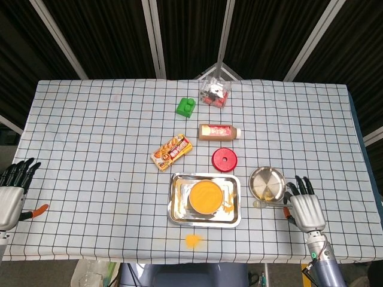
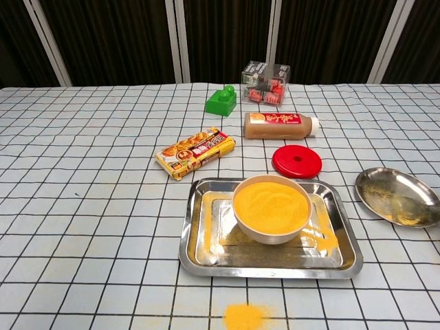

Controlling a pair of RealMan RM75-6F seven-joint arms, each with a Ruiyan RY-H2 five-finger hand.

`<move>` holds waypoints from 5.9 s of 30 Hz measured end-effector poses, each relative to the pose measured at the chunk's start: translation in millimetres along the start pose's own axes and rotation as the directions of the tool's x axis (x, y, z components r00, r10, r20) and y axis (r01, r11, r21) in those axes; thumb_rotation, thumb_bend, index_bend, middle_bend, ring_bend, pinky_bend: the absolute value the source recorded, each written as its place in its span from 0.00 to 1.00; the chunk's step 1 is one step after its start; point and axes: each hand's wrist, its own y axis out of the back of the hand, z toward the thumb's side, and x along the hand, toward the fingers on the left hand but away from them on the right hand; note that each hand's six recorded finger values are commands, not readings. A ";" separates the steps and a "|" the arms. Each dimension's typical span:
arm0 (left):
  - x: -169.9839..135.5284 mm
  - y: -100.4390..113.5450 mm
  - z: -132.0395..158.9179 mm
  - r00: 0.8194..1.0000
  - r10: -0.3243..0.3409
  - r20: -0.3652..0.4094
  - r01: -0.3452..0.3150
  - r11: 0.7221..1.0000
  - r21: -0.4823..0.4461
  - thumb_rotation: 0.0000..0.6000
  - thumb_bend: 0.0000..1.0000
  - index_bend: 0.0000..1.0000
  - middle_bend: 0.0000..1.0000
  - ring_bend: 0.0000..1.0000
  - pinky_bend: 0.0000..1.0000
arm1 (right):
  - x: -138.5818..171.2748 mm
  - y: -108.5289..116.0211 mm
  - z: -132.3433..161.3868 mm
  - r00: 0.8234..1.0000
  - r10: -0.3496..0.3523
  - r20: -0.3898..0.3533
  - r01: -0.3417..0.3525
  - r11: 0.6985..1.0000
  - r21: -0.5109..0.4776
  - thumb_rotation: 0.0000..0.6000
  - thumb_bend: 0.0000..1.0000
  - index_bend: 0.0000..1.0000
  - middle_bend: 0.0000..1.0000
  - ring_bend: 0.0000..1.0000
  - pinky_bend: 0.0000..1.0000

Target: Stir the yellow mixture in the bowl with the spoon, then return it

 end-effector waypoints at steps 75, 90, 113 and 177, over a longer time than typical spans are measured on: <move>4.8 1.0 -1.1 0.998 -0.063 -0.003 0.062 0.989 -0.138 1.00 0.00 0.00 0.00 0.00 0.00 | -43.9 8.4 159.3 0.997 -0.015 -0.073 0.027 0.985 0.172 1.00 0.49 0.44 0.22 0.00 0.00; 4.7 0.5 -0.5 0.998 -0.069 -0.001 0.068 0.988 -0.142 1.00 0.00 0.00 0.00 0.00 0.00 | -29.1 13.0 167.4 0.993 -0.015 -0.115 0.036 0.982 0.187 1.00 0.49 0.31 0.21 0.00 0.00; 4.9 0.2 -0.7 0.997 -0.072 -0.004 0.071 0.988 -0.139 1.00 0.00 0.00 0.00 0.00 0.00 | -17.4 7.5 156.8 0.993 0.018 -0.118 0.006 0.980 0.199 1.00 0.49 0.35 0.20 0.00 0.00; 5.8 0.6 -0.6 0.997 -0.074 -0.012 0.072 0.985 -0.159 1.00 0.00 0.00 0.00 0.00 0.00 | -24.1 0.7 177.2 0.979 -0.034 -0.201 0.074 0.978 0.196 1.00 0.49 0.46 0.43 0.11 0.00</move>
